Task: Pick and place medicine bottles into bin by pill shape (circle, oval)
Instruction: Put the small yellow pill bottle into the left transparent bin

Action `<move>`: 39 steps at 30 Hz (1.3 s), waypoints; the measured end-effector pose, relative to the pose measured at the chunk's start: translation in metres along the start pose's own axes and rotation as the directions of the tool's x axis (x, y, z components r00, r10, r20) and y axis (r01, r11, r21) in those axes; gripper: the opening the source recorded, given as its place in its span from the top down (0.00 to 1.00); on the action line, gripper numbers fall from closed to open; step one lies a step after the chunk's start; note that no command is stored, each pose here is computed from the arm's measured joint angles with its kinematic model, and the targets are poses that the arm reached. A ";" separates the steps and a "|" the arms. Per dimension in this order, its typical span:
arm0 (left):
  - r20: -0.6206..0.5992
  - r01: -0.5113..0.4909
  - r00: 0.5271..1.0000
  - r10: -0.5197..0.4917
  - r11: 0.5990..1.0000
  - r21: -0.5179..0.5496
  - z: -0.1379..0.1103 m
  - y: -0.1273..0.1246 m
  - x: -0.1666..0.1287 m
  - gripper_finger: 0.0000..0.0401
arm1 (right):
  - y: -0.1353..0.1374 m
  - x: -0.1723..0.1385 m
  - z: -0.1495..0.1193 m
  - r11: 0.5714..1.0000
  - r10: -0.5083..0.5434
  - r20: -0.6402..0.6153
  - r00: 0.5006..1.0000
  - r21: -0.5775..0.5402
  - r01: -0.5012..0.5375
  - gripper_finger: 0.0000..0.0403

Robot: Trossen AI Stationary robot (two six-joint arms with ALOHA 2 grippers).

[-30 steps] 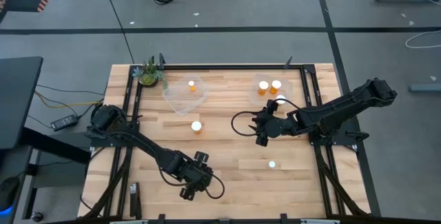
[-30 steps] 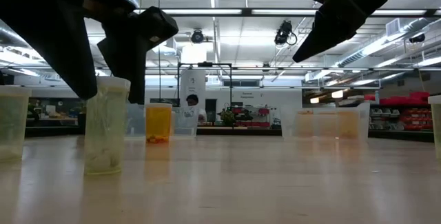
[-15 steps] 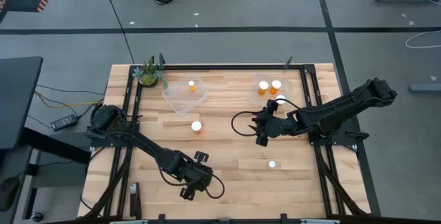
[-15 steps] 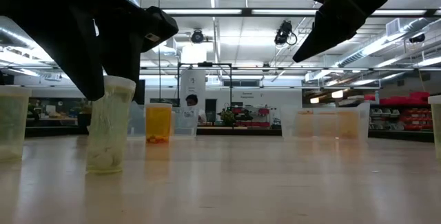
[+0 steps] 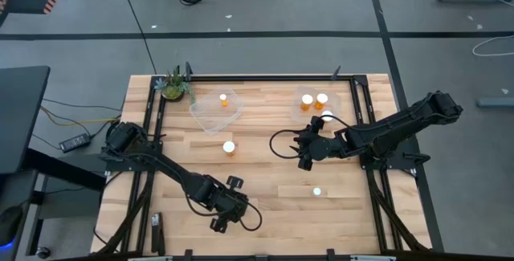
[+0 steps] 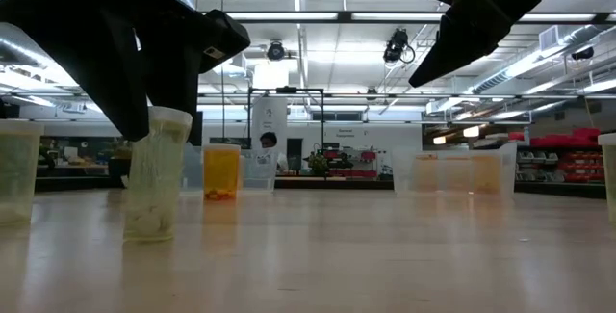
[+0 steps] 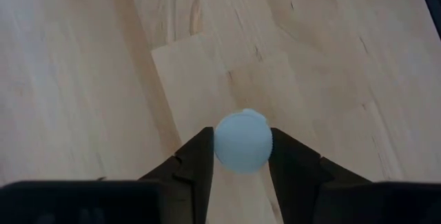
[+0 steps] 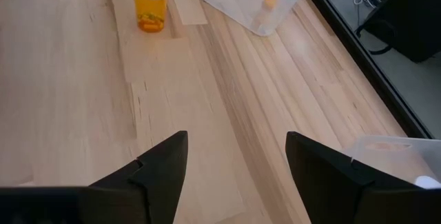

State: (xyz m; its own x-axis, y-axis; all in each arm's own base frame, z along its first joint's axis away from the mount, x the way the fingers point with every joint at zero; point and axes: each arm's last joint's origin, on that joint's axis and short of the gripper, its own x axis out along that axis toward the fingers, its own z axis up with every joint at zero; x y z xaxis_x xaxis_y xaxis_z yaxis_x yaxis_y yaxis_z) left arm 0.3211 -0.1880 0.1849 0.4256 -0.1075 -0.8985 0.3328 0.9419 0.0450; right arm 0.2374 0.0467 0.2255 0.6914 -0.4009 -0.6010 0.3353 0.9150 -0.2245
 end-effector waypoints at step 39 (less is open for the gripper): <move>-0.028 -0.104 0.994 0.107 0.991 0.088 0.042 0.004 -0.065 0.68 | 0.000 0.000 0.000 1.000 0.000 0.000 1.000 0.000 0.000 0.37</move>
State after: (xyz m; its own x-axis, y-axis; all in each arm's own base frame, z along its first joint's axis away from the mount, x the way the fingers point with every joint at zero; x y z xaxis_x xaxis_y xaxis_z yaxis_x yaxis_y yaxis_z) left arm 0.3306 -0.1906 0.2616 0.4347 0.0026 -0.9006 0.3599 0.9162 0.1764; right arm 0.2374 0.0467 0.2255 0.6913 -0.4011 -0.6010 0.3358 0.9148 -0.2243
